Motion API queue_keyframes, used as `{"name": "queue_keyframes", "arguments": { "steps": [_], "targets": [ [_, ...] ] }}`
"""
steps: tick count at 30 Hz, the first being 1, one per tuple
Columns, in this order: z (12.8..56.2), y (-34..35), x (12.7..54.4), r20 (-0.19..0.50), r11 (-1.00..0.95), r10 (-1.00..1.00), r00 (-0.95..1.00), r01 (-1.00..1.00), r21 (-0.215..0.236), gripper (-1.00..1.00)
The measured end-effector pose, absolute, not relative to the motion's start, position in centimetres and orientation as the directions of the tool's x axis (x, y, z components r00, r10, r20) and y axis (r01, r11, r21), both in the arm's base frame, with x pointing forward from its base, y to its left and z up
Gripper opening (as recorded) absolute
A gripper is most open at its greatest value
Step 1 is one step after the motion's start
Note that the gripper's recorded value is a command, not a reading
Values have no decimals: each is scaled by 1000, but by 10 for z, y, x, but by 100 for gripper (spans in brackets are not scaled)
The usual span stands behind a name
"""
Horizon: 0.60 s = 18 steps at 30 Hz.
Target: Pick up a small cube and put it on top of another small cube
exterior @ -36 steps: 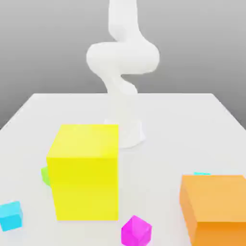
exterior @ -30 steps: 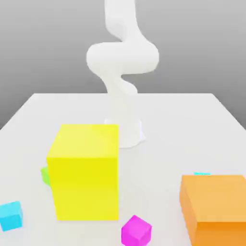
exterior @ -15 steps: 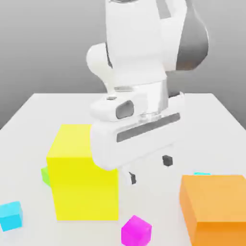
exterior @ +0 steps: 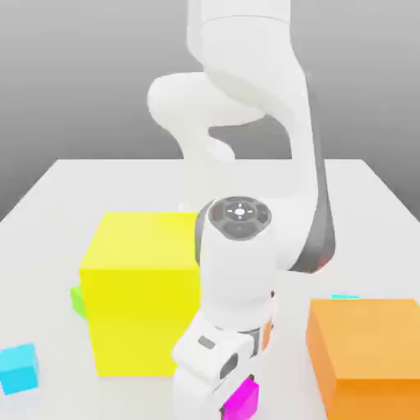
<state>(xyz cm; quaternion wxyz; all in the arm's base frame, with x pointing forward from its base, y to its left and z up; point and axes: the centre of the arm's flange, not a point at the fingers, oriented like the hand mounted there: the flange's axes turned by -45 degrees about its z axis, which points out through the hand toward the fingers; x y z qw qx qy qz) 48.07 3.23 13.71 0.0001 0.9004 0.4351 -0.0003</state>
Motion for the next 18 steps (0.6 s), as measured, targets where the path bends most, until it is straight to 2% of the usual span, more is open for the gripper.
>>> {"name": "queue_keyframes", "arguments": {
  "steps": [3,8,11,14,18],
  "targets": [
    [137,32,481,-1,-621,784,621,784,0,-100],
    [193,33,482,3,-617,787,617,787,-1,-100],
    [229,42,500,45,-567,823,566,824,13,-100],
    [270,49,520,84,-508,860,503,860,48,-100],
    [334,53,541,109,-429,902,417,894,126,-100]
  ]
}}
